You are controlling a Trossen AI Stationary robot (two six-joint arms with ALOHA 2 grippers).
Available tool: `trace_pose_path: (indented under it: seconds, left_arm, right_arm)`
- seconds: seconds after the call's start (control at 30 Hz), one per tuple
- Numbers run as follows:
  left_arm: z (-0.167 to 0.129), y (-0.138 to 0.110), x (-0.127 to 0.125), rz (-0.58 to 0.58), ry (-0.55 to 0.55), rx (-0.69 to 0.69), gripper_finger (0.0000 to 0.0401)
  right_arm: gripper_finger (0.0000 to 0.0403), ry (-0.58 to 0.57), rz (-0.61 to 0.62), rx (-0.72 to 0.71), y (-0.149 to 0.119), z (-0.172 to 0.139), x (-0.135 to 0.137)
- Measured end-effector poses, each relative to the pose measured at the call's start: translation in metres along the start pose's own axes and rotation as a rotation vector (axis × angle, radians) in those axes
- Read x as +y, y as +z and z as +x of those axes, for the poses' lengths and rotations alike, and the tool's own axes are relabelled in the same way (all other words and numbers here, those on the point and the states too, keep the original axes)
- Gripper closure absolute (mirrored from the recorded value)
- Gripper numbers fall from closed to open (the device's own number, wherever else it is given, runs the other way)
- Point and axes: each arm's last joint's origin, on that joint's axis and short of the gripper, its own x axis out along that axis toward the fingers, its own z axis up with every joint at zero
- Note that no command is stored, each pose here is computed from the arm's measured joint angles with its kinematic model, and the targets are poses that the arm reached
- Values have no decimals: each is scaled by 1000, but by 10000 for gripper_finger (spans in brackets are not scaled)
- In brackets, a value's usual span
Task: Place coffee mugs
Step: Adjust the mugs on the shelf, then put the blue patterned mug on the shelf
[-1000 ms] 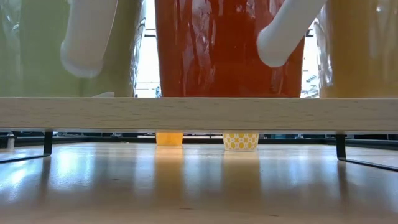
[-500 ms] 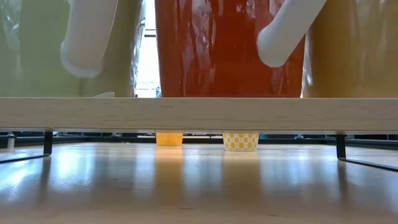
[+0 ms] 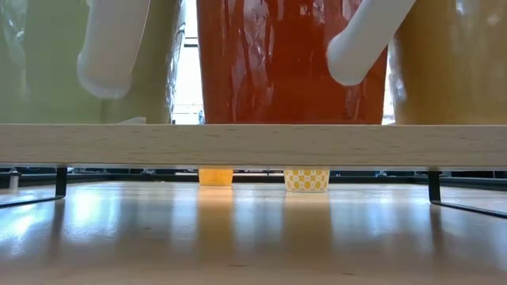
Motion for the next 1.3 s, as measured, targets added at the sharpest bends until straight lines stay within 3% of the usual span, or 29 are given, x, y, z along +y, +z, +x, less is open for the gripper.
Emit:
trace_pose_path:
  seconds: [0.3,0.73,1.07,1.3]
  left_arm:
    - [0,0,0,0,0,0,273]
    - [0,0,0,0,0,0,273]
    - [0,0,0,47,0,0,273]
    - [0,0,0,52,4,-1,273]
  right_arm:
    - [263,0,0,0,0,0,0]
    - [261,11,-25,-29,4,-3,1]
    - [260,38,-63,-128,14,-35,-1]
    - [261,-13,-48,-228,7,-82,-21]
